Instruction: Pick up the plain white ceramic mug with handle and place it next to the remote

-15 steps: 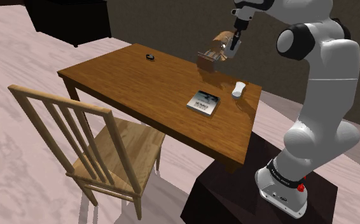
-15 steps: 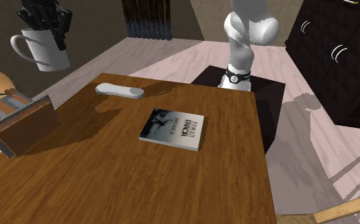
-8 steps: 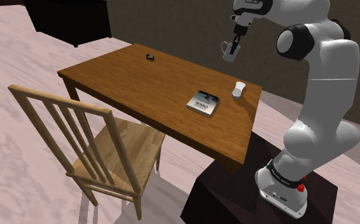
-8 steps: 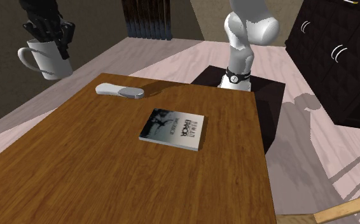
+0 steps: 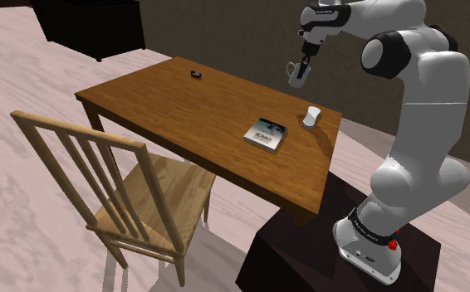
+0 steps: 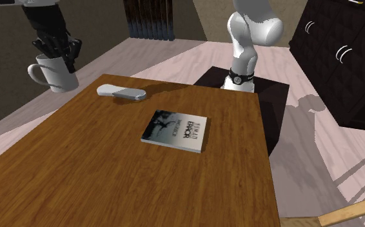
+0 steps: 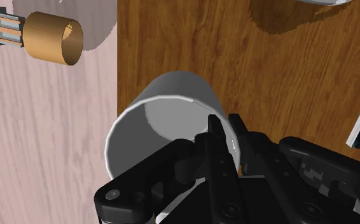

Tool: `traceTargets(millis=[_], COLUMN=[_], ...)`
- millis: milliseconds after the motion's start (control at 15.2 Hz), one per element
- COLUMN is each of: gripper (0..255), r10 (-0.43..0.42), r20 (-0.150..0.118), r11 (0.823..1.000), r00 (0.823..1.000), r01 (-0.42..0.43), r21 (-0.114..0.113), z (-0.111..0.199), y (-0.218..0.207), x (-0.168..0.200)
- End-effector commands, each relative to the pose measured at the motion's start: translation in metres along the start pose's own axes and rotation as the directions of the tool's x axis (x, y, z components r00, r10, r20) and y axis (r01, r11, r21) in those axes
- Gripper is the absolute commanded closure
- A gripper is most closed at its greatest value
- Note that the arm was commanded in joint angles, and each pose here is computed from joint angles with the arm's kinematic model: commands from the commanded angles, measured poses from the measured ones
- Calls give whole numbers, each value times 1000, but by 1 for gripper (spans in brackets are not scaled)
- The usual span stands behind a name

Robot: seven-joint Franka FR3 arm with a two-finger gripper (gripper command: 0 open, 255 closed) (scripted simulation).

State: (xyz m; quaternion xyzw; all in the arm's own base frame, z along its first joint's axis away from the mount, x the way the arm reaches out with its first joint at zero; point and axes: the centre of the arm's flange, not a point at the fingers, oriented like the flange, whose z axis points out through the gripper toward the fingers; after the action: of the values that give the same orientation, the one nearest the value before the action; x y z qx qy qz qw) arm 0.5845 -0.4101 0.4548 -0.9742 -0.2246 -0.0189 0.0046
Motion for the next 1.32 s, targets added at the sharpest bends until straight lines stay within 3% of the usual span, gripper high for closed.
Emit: traceTargets(millis=[0,990,1254], gripper=[255,255,255], r10=[0,0,0], r20=[0,0,0], r11=[1000,1000,1000], r00=[1000,1000,1000], r01=[0,0,0], r21=[-1,-1,-1], z=[12,92,92], y=[-1,-1,-1], x=[-1,-4,-4])
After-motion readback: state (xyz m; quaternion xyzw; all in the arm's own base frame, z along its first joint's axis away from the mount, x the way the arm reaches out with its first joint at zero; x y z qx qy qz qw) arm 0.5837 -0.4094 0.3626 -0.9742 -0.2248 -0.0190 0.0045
